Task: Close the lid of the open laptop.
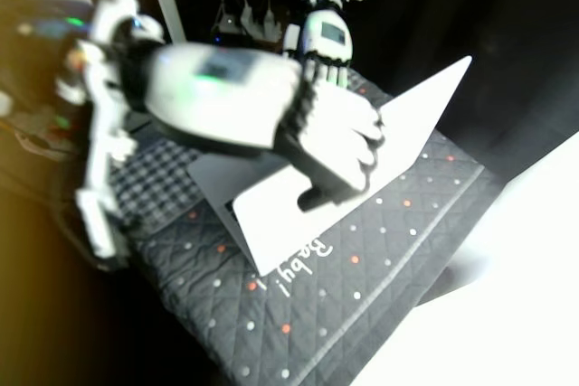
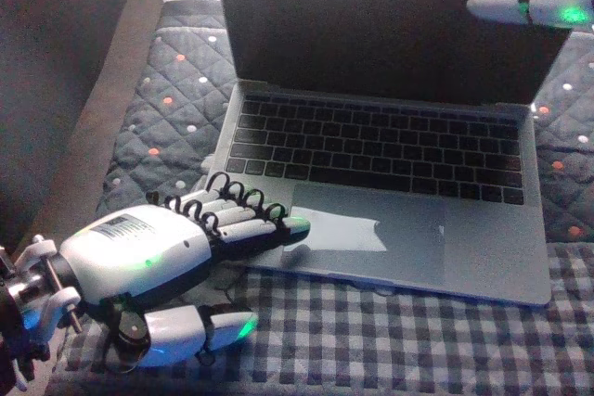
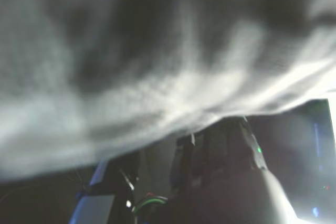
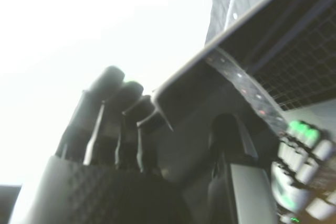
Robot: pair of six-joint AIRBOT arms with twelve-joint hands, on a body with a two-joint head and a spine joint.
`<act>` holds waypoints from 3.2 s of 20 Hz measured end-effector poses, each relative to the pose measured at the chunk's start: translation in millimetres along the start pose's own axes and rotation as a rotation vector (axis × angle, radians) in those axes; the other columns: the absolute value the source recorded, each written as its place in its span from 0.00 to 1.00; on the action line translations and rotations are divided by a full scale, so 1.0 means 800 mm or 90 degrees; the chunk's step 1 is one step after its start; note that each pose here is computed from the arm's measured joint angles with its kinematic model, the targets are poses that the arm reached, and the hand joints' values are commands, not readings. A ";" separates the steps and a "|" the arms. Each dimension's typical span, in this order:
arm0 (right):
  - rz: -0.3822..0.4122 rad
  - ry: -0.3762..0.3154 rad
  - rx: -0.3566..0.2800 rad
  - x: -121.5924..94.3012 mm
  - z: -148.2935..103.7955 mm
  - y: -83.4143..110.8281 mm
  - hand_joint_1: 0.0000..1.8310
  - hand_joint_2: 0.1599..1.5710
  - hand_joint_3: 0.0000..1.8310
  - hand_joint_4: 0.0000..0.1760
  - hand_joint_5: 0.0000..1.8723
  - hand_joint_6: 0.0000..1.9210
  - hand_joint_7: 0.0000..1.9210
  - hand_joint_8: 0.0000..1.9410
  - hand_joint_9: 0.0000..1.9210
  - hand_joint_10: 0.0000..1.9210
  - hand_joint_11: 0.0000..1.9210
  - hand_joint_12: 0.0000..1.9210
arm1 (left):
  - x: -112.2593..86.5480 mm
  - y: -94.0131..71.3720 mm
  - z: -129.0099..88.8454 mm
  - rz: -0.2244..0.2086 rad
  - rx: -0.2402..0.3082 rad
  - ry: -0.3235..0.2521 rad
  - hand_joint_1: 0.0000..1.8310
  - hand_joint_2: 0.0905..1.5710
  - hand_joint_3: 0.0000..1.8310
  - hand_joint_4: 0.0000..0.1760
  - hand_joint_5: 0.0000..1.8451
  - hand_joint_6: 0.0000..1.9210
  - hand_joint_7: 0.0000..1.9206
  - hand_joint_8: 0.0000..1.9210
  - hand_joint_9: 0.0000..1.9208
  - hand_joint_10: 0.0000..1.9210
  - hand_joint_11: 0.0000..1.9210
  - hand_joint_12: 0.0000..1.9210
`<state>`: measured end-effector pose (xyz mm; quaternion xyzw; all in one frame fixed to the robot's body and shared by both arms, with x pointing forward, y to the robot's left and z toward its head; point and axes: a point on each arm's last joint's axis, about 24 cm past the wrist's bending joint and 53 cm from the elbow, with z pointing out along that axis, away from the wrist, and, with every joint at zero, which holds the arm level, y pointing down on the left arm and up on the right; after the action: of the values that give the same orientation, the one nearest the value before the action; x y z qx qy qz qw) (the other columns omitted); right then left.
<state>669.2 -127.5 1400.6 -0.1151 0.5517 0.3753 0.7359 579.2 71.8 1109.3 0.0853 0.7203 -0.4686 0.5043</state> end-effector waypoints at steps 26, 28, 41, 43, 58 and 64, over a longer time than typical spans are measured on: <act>0.034 -0.015 0.022 -0.009 0.009 -0.027 0.17 0.81 0.00 0.58 0.00 0.00 0.00 0.00 0.00 0.00 0.00 0.00 | -0.016 0.022 -0.018 -0.012 -0.037 -0.028 0.26 0.88 0.00 0.36 0.08 0.00 0.07 0.00 0.04 0.00 0.00 0.12; 0.052 0.006 0.056 0.000 0.009 -0.050 0.14 0.81 0.00 0.35 0.00 0.00 0.00 0.00 0.00 0.00 0.00 0.00 | -0.016 0.022 -0.017 -0.012 -0.038 -0.027 0.25 0.90 0.00 0.23 0.07 0.00 0.05 0.00 0.02 0.00 0.00 0.01; 0.020 0.026 0.037 0.010 0.001 -0.022 0.35 0.77 0.00 0.00 0.09 0.78 0.17 0.75 0.22 0.91 0.27 1.00 | -0.016 0.022 -0.018 -0.015 -0.039 -0.028 0.23 0.89 0.00 0.40 0.08 0.00 0.06 0.00 0.03 0.01 0.01 0.02; 0.000 0.037 0.020 0.016 -0.007 -0.005 0.30 0.77 0.00 0.00 0.06 0.84 0.13 0.84 0.17 0.97 0.20 1.00 | -0.018 0.022 -0.018 -0.017 -0.039 -0.032 0.24 0.88 0.00 0.43 0.07 0.00 0.06 0.00 0.03 0.00 0.00 0.06; 0.000 0.134 -0.093 0.105 -0.069 0.059 0.27 0.75 0.00 0.00 0.10 0.85 0.13 0.79 0.10 0.86 0.07 1.00 | -0.124 0.001 -0.090 0.041 -0.039 -0.223 0.50 0.94 0.00 0.03 0.19 0.94 0.21 0.98 0.04 0.92 0.02 1.00; 0.080 0.227 -0.102 0.166 -0.097 0.056 0.22 0.76 0.00 0.00 0.05 0.66 0.09 0.66 0.06 0.85 0.08 1.00 | -0.180 -0.014 -0.123 0.072 -0.027 -0.342 0.48 0.96 0.00 0.11 0.16 0.99 0.20 1.00 0.00 0.87 0.00 0.97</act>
<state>597.0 -85.2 1264.3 -0.2032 0.6480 0.4364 0.5902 577.6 191.2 1237.2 -0.0125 0.5649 -0.4302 0.7041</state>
